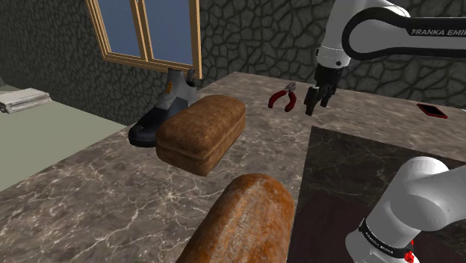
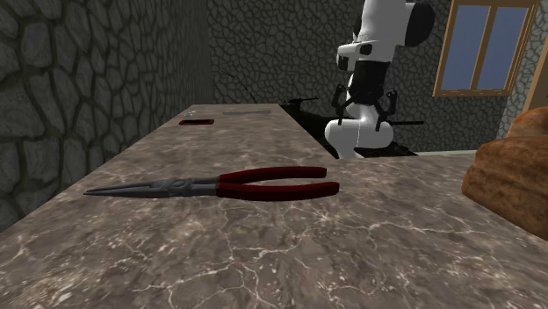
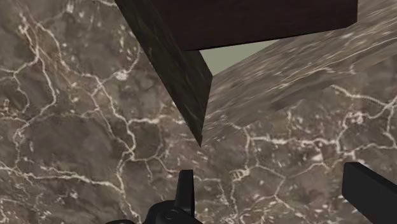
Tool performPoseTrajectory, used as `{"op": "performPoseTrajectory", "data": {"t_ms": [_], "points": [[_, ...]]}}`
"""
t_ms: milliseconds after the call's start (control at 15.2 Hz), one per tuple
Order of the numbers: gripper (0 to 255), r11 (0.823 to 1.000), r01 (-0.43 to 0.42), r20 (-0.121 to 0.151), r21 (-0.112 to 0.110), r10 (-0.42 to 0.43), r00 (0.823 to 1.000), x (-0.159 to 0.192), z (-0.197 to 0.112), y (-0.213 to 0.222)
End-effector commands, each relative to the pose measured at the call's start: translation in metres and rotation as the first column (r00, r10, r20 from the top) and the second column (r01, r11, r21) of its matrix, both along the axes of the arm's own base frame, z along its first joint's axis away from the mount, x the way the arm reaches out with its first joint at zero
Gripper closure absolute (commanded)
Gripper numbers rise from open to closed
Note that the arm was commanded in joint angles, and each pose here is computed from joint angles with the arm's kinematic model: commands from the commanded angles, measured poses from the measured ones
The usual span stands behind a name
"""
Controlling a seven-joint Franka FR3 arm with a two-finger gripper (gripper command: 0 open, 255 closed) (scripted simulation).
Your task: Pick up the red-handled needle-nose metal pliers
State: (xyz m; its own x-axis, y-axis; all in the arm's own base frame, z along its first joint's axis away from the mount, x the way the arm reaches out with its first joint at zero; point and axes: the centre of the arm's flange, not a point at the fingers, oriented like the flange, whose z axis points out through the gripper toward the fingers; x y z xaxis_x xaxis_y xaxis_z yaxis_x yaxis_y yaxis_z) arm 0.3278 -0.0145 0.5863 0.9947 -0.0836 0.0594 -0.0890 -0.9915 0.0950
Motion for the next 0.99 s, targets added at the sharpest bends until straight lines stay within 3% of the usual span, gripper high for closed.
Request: {"op": "performPoseTrajectory", "data": {"t_ms": [0, 198, 462, 660, 924], "points": [[0, 1.000, 0.000, 0.000, 0.000, 0.000, 1.000, 0.000, 0.000, 0.000], [0, 0.995, 0.094, -0.002, 0.017, -0.094, 0.996, 0.037, -0.001, -0.020], [0, 0.975, 0.217, -0.006, 0.040, -0.217, 0.976, 0.082, -0.002, -0.052], [0, 0.950, 0.307, -0.011, 0.056, -0.307, 0.952, 0.114, -0.004, -0.079], [0, 0.903, 0.423, -0.021, 0.077, -0.423, 0.906, 0.152, -0.007, -0.120]]}}
